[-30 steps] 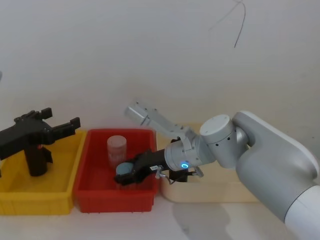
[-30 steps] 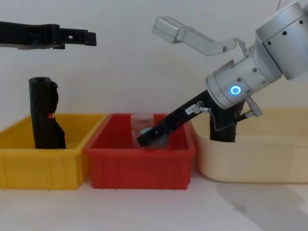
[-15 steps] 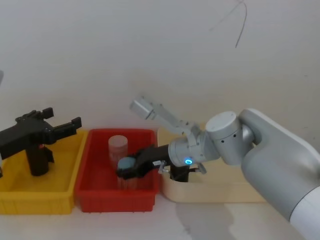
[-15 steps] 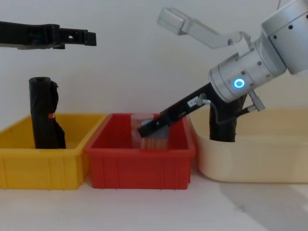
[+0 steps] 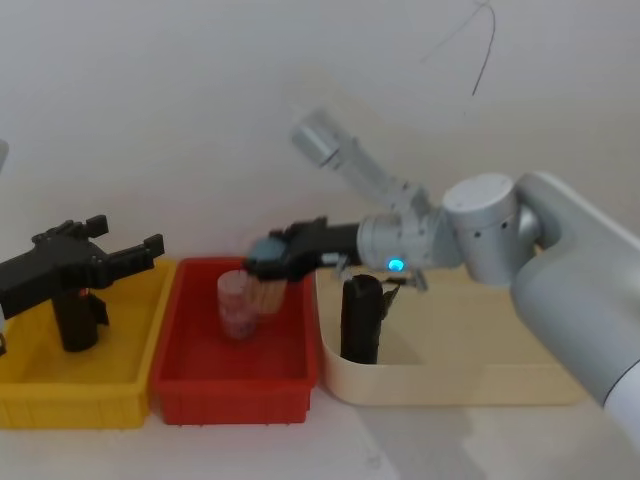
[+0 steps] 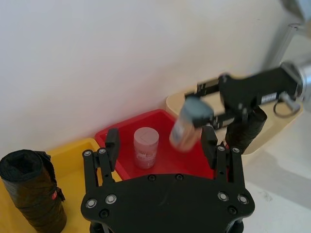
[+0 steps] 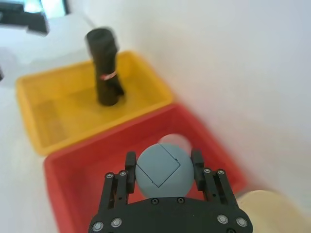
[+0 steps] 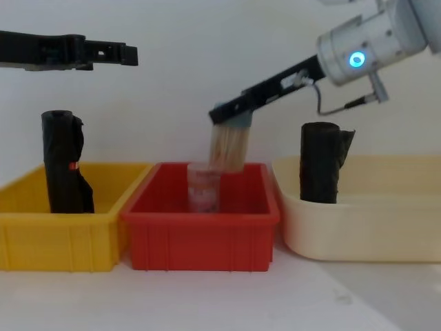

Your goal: Pick up the garbage bag with the one hand and transfer it to the other hand.

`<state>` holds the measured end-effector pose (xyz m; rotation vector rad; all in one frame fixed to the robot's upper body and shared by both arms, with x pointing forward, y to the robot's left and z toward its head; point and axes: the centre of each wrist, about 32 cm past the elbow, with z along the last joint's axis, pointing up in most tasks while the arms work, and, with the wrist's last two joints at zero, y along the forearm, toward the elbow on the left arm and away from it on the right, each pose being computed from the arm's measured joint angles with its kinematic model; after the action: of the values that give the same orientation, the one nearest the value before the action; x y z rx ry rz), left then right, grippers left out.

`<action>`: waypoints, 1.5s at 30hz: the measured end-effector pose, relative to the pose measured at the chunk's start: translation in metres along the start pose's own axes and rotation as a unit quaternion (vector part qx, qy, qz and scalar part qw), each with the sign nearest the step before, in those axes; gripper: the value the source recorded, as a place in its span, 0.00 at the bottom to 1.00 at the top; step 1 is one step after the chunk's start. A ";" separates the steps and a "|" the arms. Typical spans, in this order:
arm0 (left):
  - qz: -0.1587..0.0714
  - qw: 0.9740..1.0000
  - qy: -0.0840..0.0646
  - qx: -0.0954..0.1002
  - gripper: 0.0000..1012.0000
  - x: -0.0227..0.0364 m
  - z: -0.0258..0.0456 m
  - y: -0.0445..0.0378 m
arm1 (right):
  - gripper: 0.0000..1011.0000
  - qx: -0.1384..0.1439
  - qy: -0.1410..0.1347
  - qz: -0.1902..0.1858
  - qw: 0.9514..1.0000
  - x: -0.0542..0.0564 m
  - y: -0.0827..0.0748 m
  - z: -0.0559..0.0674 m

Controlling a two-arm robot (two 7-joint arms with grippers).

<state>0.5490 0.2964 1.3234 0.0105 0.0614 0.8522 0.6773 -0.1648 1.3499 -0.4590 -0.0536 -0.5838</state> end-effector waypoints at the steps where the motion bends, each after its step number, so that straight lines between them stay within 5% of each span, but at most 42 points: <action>1: 0.000 1.000 0.000 0.000 0.99 0.0000 0.0000 0.0000 | 0.66 0.000 0.000 0.000 1.000 0.000 0.000 0.000; 12: 0.000 1.000 0.000 0.000 0.99 0.0000 0.0000 0.0000 | 0.66 0.022 -0.012 -0.075 0.997 0.030 -0.040 0.010; 25: 0.000 1.000 0.000 0.000 0.99 0.0000 0.0000 0.0000 | 0.73 0.009 -0.010 -0.126 0.992 0.048 -0.073 -0.005; 33: 0.000 1.000 0.000 0.000 0.99 0.0000 0.0000 0.0000 | 0.99 0.019 -0.008 -0.122 0.992 0.043 -0.078 -0.015; 45: 0.000 1.000 0.000 0.000 0.99 0.0000 0.0000 0.0000 | 0.99 0.084 0.009 -0.085 0.993 0.011 -0.071 -0.025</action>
<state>0.5490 0.2964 1.3234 0.0105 0.0614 0.8522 0.6456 -0.2331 1.3582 -0.2869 -0.1240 -0.7435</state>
